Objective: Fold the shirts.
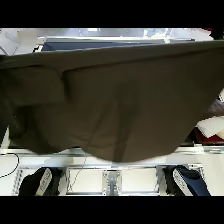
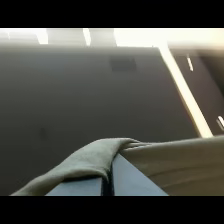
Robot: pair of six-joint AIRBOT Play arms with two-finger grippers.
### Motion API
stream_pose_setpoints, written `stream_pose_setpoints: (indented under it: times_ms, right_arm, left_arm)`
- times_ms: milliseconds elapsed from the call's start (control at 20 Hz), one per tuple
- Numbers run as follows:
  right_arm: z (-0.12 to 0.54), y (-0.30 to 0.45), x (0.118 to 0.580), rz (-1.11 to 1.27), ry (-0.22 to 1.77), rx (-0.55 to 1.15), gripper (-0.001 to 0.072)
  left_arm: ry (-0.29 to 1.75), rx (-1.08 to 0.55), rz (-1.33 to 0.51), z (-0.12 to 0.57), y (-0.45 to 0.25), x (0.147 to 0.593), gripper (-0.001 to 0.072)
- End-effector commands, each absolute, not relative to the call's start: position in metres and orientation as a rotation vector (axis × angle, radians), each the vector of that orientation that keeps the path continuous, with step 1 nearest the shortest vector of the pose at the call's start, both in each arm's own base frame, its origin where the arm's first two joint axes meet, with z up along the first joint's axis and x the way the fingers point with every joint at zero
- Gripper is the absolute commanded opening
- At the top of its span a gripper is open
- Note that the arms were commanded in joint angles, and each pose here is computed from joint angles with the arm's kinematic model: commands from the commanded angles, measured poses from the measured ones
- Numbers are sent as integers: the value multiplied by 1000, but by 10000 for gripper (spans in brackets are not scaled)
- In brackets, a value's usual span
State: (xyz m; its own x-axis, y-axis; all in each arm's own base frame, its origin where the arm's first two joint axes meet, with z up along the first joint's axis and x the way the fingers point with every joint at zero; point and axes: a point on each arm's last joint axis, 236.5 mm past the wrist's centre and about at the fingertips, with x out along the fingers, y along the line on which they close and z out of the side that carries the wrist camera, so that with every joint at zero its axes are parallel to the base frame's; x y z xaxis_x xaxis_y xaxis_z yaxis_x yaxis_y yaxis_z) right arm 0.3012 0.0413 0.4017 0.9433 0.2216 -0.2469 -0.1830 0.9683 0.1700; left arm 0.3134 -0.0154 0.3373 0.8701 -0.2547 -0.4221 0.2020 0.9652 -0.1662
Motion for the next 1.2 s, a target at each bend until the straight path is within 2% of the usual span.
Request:
stream_pose_setpoints:
  times_ms: [0, 100, 250, 450, 500, 550, 600, 750, 800, 900, 1000, 1150]
  right_arm:
    - [307, 28, 403, 206, 540, 178, 10]
    - [237, 26, 463, 210, 663, 231, 10]
    - [143, 36, 541, 186, 730, 304, 11]
    - [51, 73, 612, 154, 684, 387, 18]
    - [41, 80, 622, 147, 657, 388, 125]
    - [37, 85, 632, 139, 615, 390, 389]
    - [42, 87, 638, 130, 573, 400, 478]
    - [93, 80, 645, 144, 497, 399, 483]
    - [125, 69, 642, 154, 483, 376, 483]
    - [188, 24, 617, 119, 493, 236, 482]
    - [220, -26, 564, 49, 592, 163, 483]
    - [189, -74, 462, -6, 926, 69, 480]
  left_arm:
    - [717, -192, -303, 246, 0, 390, 9]
    - [788, -194, -350, 184, -8, 449, 10]
    - [839, -254, -312, 86, -17, 525, 10]
    - [843, -319, -207, -2, -19, 577, 15]
    - [830, -325, -192, -11, -18, 584, 57]
    - [802, -355, -177, -11, -17, 591, 311]
    - [760, -401, -166, -1, -16, 598, 720]
    - [607, -540, -151, 72, 10, 608, 710]
    - [552, -542, -150, 108, 25, 600, 709]
    - [498, -423, -153, 171, 60, 562, 708]
    - [552, -336, -125, 198, 90, 503, 707]
    - [658, -393, 2, 161, 123, 415, 699]
